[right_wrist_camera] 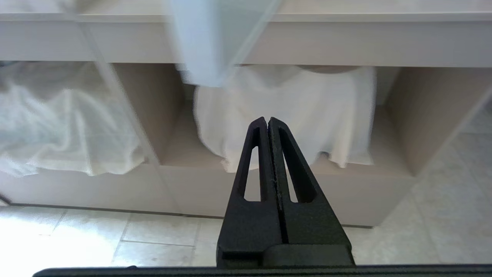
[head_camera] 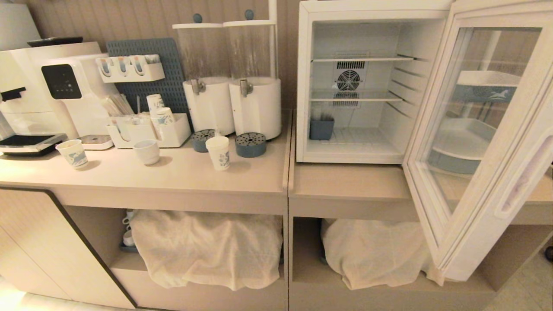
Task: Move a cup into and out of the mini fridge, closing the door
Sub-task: Put the paper cup in the freezer
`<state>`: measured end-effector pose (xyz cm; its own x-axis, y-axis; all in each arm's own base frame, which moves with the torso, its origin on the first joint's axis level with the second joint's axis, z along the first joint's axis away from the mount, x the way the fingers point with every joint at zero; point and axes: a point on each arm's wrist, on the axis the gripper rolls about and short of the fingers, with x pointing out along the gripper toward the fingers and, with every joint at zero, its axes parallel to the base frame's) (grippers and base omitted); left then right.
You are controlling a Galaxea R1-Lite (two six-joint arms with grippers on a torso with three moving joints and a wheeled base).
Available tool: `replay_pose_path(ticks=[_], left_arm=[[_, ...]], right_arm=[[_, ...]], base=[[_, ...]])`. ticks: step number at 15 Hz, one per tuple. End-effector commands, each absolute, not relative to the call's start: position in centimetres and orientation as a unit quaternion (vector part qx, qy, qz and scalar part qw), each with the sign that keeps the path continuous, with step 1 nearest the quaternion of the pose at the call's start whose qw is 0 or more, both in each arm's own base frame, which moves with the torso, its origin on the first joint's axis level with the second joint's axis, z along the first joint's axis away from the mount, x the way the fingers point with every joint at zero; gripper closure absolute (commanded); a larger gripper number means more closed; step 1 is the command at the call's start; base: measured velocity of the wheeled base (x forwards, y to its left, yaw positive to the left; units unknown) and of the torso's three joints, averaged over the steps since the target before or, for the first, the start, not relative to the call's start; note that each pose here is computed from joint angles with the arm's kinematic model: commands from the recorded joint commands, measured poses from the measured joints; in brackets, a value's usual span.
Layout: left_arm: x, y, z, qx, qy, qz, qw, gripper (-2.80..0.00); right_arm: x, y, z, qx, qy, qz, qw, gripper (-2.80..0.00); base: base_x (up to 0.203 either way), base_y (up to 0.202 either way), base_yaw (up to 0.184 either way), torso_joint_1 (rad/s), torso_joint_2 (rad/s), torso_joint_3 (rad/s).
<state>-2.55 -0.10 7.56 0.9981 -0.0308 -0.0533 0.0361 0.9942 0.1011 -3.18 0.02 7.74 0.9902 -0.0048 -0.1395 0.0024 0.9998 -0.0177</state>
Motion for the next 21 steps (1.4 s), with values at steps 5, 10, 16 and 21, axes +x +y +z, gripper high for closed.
replay_pose_path(ticks=[5, 10, 16, 21], left_arm=[[-2.55, -0.10, 7.56, 0.054, 0.026, -0.017, 0.998, 0.00], [-2.55, -0.10, 7.56, 0.052, 0.026, -0.017, 0.998, 0.00], [-2.55, -0.10, 7.56, 0.050, 0.026, -0.017, 0.998, 0.00], [-2.55, -0.10, 7.56, 0.050, 0.026, -0.017, 0.998, 0.00]], right_arm=[[-3.17, 0.03, 7.74, -0.009, 0.071, -0.002, 0.997, 0.00], [-3.17, 0.02, 7.74, -0.009, 0.071, -0.002, 0.997, 0.00], [-3.17, 0.03, 7.74, -0.009, 0.071, -0.002, 0.997, 0.00], [-3.17, 0.03, 7.74, -0.009, 0.071, -0.002, 0.997, 0.00]], base=[[0.000, 0.196, 0.001, 0.004, 0.00, 0.004], [0.000, 0.193, 0.000, 0.000, 0.00, 0.003], [0.000, 0.193, 0.001, 0.001, 0.00, 0.002], [0.000, 0.191, 0.000, 0.004, 0.00, 0.003]])
